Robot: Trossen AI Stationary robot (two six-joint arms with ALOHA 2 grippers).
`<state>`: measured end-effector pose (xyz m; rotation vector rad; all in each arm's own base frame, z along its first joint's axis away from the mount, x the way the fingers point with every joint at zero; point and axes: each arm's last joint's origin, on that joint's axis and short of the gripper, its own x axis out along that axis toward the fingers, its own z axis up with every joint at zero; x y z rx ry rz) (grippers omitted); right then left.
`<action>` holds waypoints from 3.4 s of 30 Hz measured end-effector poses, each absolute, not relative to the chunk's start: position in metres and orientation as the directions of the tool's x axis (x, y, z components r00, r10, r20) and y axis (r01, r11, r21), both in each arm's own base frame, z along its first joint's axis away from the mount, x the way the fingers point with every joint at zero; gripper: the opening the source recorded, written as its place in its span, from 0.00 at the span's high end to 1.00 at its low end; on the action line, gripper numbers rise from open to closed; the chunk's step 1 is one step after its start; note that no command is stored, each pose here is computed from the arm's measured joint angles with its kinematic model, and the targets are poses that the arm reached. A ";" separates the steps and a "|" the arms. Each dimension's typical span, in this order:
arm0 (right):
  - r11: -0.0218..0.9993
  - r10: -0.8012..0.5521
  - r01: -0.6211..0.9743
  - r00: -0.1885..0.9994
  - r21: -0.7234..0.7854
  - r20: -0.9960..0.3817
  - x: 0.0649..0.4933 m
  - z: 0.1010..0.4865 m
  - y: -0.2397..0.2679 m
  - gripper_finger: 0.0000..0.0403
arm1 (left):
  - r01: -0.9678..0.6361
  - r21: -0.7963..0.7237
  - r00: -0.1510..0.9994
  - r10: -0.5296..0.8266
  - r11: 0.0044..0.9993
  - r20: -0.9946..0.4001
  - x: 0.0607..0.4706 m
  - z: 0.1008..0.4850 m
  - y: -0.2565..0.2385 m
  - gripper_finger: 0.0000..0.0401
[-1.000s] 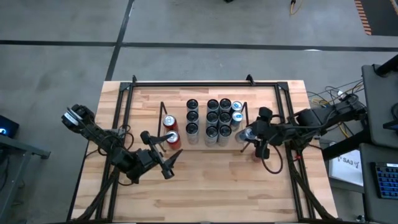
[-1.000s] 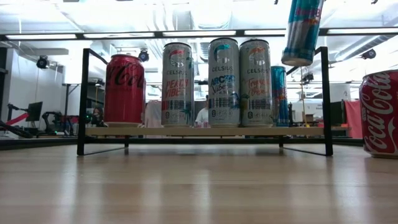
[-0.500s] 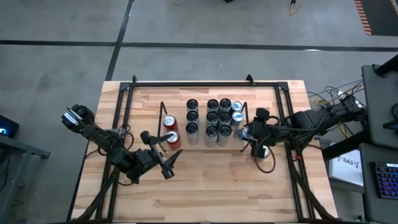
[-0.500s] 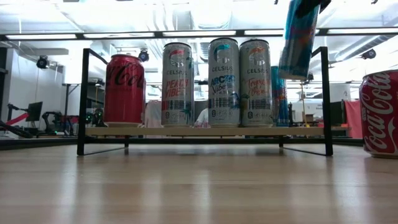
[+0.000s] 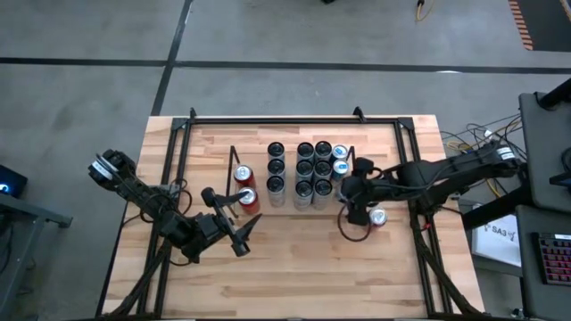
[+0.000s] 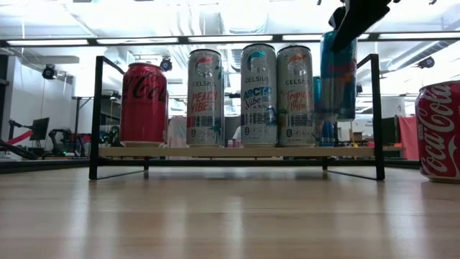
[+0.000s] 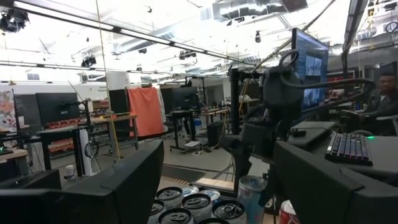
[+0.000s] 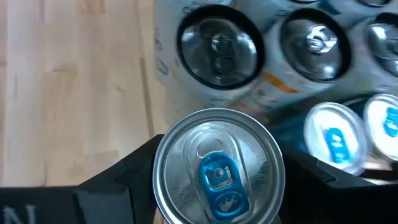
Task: Place canned beverage on shelf
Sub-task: Put the blue soda can on the shelf aligned with the other blue soda can, then adjust the blue soda cans
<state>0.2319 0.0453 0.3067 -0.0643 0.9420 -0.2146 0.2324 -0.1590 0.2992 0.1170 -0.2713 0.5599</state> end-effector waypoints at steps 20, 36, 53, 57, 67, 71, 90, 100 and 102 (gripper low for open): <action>0.983 -0.176 0.149 0.567 -0.111 -0.805 0.238 0.270 0.038 0.45 | -0.539 0.036 0.812 0.508 0.842 0.287 0.232 0.299 -0.159 0.28; 0.978 -0.193 0.181 0.576 -0.107 -0.794 0.239 0.271 0.032 0.19 | -0.539 0.036 0.812 0.508 0.842 0.287 0.232 0.299 -0.159 0.28; 0.977 -0.203 0.175 0.618 -0.119 -0.760 0.242 0.305 0.032 0.20 | -0.541 0.047 0.812 0.508 0.839 0.287 0.232 0.299 -0.159 0.28; 0.966 -0.252 0.207 0.617 -0.155 -0.746 0.239 0.323 0.031 0.19 | -0.544 0.057 0.812 0.508 0.837 0.287 0.232 0.299 -0.159 0.28; 0.915 -0.376 0.370 0.629 -0.163 -0.680 0.240 0.353 0.004 0.35 | -0.592 0.050 0.789 0.567 0.804 0.236 0.232 0.298 -0.157 0.28; 0.873 -0.437 0.459 0.583 -0.166 -0.685 0.239 0.353 -0.020 0.57 | -0.613 0.072 0.780 0.588 0.787 0.216 0.231 0.298 -0.156 0.28; 0.815 -0.475 0.539 0.414 -0.211 -0.777 0.240 0.300 -0.077 0.98 | -0.625 0.094 0.775 0.600 0.775 0.201 0.231 0.297 -0.156 0.28; 0.838 -0.414 0.524 0.425 -0.154 -0.805 0.239 0.289 -0.074 0.98 | -0.624 0.094 0.775 0.600 0.775 0.200 0.231 0.297 -0.156 0.28; 0.840 -0.411 0.522 0.427 -0.152 -0.806 0.239 0.290 -0.074 0.98 | -0.625 0.094 0.775 0.600 0.775 0.200 0.232 0.297 -0.156 0.28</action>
